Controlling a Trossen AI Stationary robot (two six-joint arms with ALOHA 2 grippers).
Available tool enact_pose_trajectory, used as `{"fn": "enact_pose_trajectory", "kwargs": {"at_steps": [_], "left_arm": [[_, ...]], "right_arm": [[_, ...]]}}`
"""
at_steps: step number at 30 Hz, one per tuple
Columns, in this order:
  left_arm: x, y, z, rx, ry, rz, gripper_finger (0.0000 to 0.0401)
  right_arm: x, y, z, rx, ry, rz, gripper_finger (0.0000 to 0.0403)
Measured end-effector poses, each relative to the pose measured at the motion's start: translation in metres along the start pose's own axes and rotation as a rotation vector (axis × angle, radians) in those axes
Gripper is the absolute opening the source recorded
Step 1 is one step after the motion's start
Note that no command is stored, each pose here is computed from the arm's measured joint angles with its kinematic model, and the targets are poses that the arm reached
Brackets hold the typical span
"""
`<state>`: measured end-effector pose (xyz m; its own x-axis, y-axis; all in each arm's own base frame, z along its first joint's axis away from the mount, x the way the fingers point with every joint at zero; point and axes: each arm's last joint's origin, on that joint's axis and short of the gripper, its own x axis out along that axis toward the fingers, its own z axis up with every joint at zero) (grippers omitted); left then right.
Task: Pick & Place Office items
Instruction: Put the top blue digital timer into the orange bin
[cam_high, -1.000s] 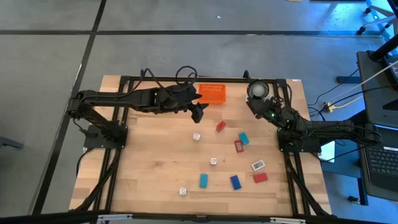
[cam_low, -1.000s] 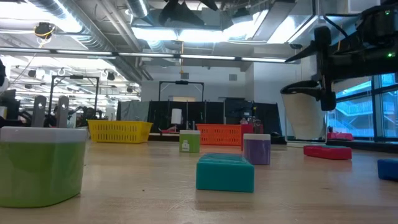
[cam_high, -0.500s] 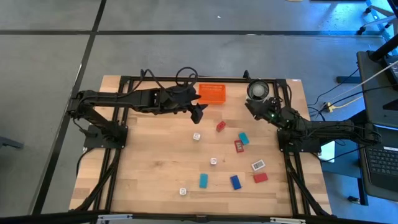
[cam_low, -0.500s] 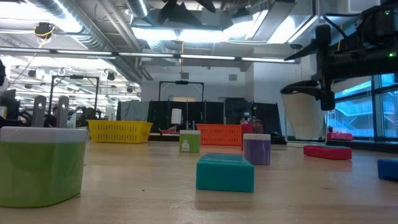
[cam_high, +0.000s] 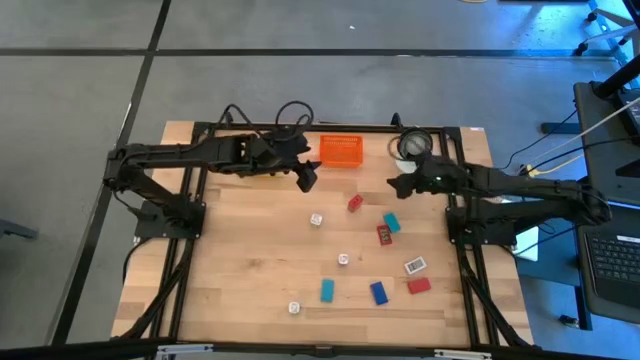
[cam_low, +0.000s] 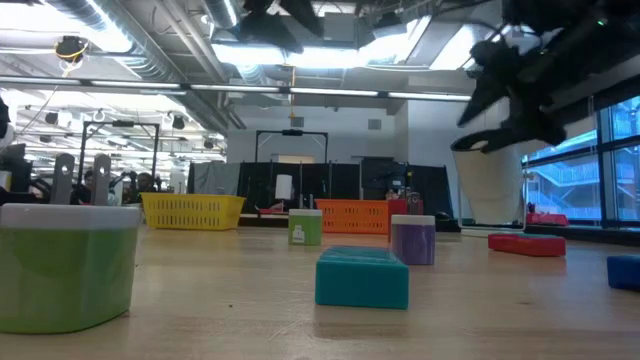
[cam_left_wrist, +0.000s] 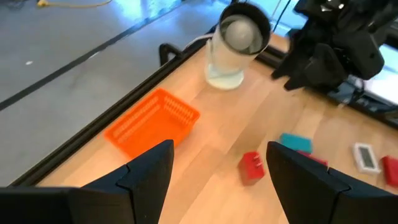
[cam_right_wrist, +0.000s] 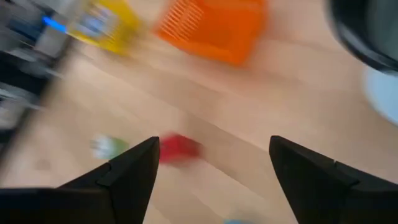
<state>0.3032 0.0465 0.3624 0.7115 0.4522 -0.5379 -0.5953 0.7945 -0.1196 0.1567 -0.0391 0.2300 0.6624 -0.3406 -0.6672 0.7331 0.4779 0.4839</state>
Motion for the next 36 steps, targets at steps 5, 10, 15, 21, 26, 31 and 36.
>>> {"fn": "enact_pose_trajectory", "kwargs": {"at_steps": [5,10,15,21,26,31,36], "left_arm": [[-0.018,0.012,-0.002,-0.011,0.045,0.029,0.0253],[-0.037,0.021,-0.002,-0.006,0.044,0.067,0.0253],[-0.053,0.028,-0.001,-0.008,0.024,0.097,0.0253],[-0.061,0.033,-0.002,0.030,0.015,0.129,0.0253],[-0.062,0.034,-0.001,0.087,0.005,0.163,0.0253],[-0.062,0.034,-0.001,0.104,-0.002,0.187,0.0253],[-0.062,0.034,-0.001,0.127,0.000,0.184,0.0253]], "right_arm": [[0.009,0.016,0.000,0.049,0.190,-0.112,0.0304],[0.031,0.033,-0.009,0.055,0.289,-0.167,0.0304],[0.053,0.036,-0.028,0.071,0.406,-0.292,0.0304],[0.075,0.035,-0.052,0.075,0.503,-0.415,0.0304],[0.088,0.032,-0.063,0.045,0.534,-0.483,0.0304],[0.096,0.030,-0.071,0.021,0.546,-0.525,0.0304],[0.100,0.030,-0.077,0.007,0.552,-0.547,0.0293]]}}
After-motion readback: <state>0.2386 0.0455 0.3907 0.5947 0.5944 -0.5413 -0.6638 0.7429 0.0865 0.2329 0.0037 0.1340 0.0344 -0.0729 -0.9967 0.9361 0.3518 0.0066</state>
